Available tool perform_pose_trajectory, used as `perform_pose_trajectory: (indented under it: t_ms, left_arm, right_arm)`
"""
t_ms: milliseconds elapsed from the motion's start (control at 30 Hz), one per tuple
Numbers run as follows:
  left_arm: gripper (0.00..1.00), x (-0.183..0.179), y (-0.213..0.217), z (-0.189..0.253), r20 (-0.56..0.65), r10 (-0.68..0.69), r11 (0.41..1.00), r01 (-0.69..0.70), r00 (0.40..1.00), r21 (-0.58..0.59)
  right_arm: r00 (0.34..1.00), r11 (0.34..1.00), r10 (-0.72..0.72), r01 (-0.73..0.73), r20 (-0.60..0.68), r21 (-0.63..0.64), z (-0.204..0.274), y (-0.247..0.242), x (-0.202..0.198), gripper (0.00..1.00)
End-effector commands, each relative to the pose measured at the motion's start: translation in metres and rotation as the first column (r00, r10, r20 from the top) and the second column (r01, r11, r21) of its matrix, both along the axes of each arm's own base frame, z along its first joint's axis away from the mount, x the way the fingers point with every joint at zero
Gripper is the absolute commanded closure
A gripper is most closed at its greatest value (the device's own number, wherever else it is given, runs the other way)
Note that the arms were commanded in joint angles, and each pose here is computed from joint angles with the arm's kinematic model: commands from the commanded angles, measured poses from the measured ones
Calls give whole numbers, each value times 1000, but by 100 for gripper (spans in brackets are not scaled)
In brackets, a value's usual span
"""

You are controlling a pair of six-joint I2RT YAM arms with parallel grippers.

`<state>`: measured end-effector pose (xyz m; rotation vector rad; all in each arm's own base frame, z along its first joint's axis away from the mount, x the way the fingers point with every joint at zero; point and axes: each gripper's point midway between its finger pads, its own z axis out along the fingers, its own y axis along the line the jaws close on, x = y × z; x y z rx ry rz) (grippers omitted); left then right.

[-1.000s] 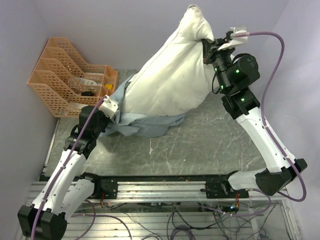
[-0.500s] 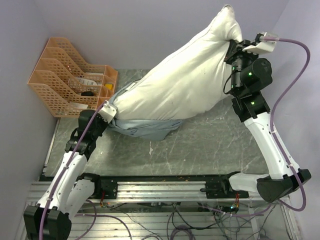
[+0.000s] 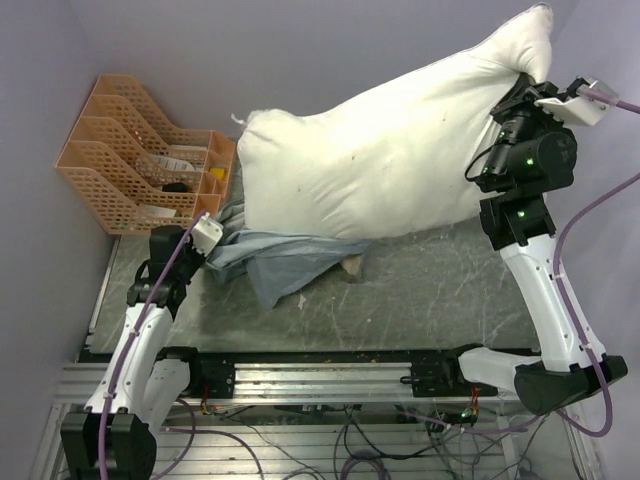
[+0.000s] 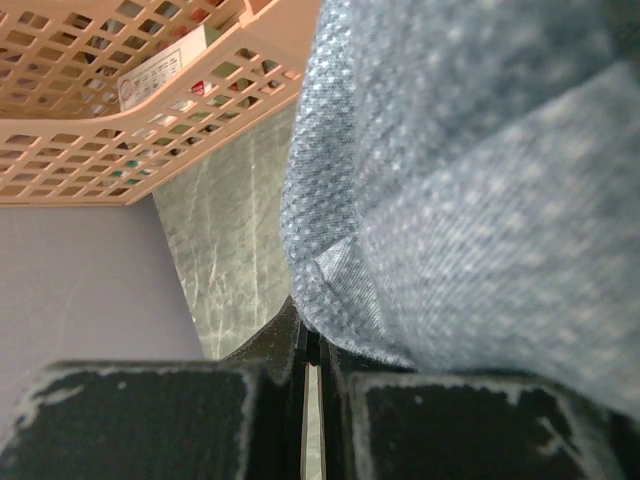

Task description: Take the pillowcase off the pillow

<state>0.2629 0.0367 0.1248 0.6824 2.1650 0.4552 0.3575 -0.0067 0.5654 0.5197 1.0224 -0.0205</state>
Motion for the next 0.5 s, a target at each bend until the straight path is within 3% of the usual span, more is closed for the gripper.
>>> perform_pose_trajectory:
  t_ms: [0, 300, 467]
  left_arm:
    - [93, -26, 42, -13, -91, 130, 980, -113, 987, 164]
    - [93, -33, 55, -30, -111, 134, 957, -100, 985, 272]
    - [93, -33, 55, -26, -103, 121, 957, -89, 987, 274]
  right_arm:
    - [932, 963, -244, 202, 268, 177, 59, -62, -74, 100]
    - [903, 936, -348, 321, 252, 142, 57, -75, -81, 100]
    - [891, 928, -372, 349, 261, 131, 57, -79, -85, 100]
